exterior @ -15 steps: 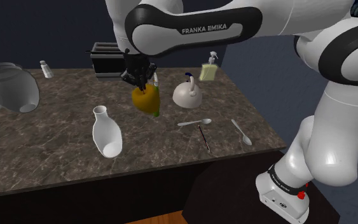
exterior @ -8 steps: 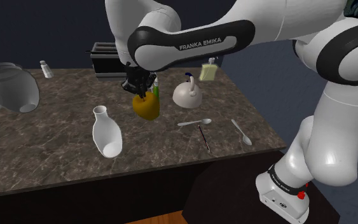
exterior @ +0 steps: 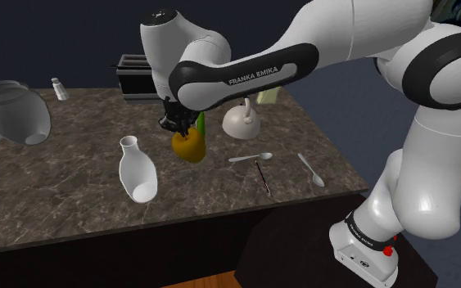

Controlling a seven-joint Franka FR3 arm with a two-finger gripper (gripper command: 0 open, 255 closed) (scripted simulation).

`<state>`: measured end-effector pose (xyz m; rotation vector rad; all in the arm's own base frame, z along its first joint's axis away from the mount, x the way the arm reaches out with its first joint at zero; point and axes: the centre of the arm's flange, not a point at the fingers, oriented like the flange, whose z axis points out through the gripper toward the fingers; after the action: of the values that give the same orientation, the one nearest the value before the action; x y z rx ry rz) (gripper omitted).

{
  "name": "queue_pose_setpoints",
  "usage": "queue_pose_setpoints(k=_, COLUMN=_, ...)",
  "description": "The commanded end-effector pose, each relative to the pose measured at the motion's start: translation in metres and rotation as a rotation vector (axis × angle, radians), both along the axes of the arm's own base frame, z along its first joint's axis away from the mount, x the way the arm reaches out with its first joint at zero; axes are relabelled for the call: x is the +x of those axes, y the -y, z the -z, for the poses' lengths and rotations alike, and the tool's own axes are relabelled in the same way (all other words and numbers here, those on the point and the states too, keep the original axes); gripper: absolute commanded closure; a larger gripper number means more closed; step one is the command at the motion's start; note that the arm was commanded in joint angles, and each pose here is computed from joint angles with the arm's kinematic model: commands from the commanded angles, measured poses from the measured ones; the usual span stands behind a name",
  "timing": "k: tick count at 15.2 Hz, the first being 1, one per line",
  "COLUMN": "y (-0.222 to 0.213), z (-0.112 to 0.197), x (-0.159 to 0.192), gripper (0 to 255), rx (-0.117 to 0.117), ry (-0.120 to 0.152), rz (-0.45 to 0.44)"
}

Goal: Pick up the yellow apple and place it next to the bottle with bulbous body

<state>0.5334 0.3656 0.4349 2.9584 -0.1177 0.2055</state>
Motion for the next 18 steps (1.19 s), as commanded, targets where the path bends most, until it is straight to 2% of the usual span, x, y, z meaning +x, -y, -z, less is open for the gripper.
queue_pose_setpoints(k=1, y=0.000, z=0.010, x=0.000, gripper=255, rx=0.000, ry=0.001, rz=0.000)
queue_pose_setpoints(k=14, y=0.000, z=0.081, x=0.000, gripper=255, rx=0.000, ry=0.001, rz=0.000)
queue_pose_setpoints(k=18, y=0.000, z=0.081, x=0.000, gripper=255, rx=0.000, ry=0.001, rz=0.000)
